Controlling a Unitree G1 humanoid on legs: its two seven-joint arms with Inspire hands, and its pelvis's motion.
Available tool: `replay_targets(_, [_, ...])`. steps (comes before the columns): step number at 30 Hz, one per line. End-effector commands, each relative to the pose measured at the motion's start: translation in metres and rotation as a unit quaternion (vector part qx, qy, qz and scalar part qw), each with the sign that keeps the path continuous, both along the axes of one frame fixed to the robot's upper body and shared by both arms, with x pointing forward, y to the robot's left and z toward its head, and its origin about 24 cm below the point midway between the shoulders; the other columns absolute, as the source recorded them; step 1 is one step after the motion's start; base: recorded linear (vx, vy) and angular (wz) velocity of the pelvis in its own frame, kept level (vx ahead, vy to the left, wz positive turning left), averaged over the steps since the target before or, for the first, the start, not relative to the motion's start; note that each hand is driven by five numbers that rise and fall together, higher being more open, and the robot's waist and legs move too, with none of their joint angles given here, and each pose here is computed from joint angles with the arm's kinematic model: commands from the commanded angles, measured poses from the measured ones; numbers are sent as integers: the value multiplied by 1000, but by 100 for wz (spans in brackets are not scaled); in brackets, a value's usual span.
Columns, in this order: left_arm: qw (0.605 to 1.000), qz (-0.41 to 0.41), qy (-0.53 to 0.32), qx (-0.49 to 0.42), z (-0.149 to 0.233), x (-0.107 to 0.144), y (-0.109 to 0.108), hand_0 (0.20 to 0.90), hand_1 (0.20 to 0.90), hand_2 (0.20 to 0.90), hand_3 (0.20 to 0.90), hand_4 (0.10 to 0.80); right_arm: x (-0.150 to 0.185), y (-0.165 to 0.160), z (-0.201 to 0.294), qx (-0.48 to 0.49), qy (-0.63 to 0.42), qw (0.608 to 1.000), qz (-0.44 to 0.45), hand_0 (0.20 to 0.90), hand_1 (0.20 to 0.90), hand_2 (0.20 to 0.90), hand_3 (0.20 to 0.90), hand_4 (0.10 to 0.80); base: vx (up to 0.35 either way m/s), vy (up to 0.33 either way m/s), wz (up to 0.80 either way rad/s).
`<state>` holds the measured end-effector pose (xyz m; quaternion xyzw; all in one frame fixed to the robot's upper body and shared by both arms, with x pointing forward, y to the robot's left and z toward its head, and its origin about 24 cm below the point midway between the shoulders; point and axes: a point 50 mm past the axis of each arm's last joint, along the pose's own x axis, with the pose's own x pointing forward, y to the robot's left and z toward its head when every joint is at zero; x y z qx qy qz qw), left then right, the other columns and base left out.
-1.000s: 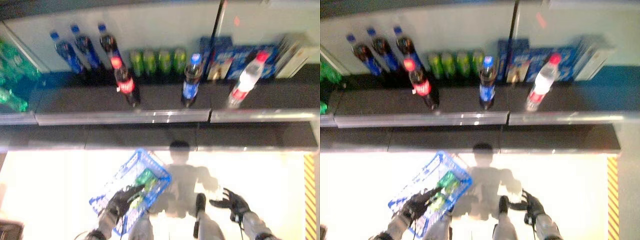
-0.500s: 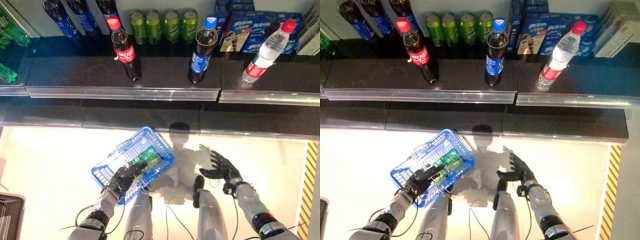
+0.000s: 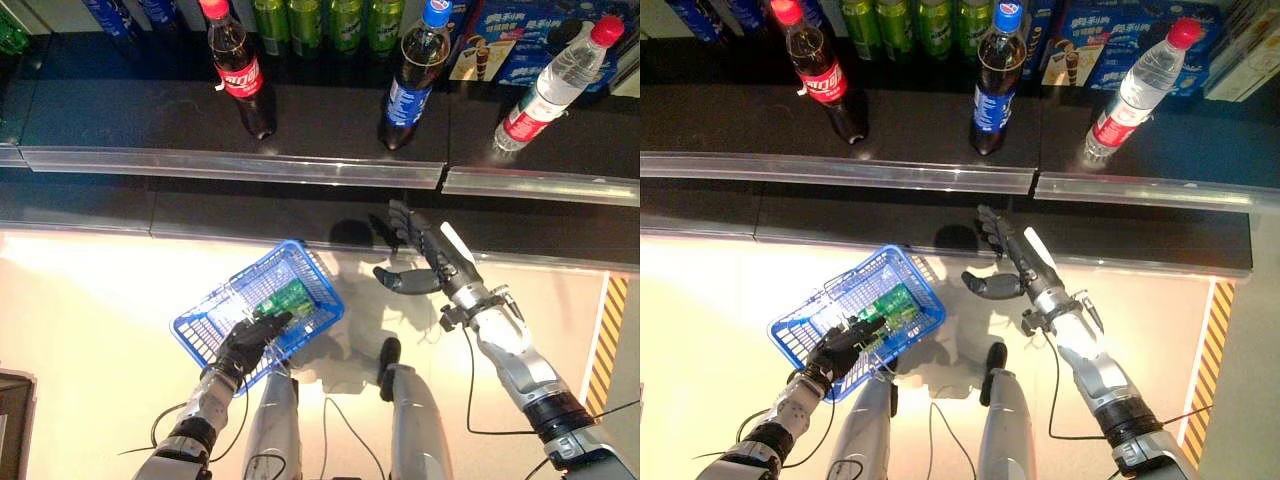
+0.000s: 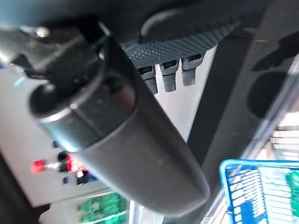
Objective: Pick up the drink and place into the basket.
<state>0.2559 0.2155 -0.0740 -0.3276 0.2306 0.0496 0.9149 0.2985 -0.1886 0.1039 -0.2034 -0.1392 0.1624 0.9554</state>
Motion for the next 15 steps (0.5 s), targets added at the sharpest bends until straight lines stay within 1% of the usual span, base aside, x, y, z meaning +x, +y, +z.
replay_targets(1, [1000,6,-1,19,-10,-32,24,300,300,300,200,100,-7,10,65,29,-164,985,38,900,900,900,900,800,0,0,0])
replay_targets(5, [1000,9,1,18,-11,-34,26,300,300,300,200,100,-10,9,86,35,-206,977,40,900,900,900,900,800,0,0,0])
replay_targets(15, [1000,-9,8,23,-13,-35,21,300,300,300,200,100,-12,-8,129,104,-299,948,11,900,900,900,900,800,37,-5,1])
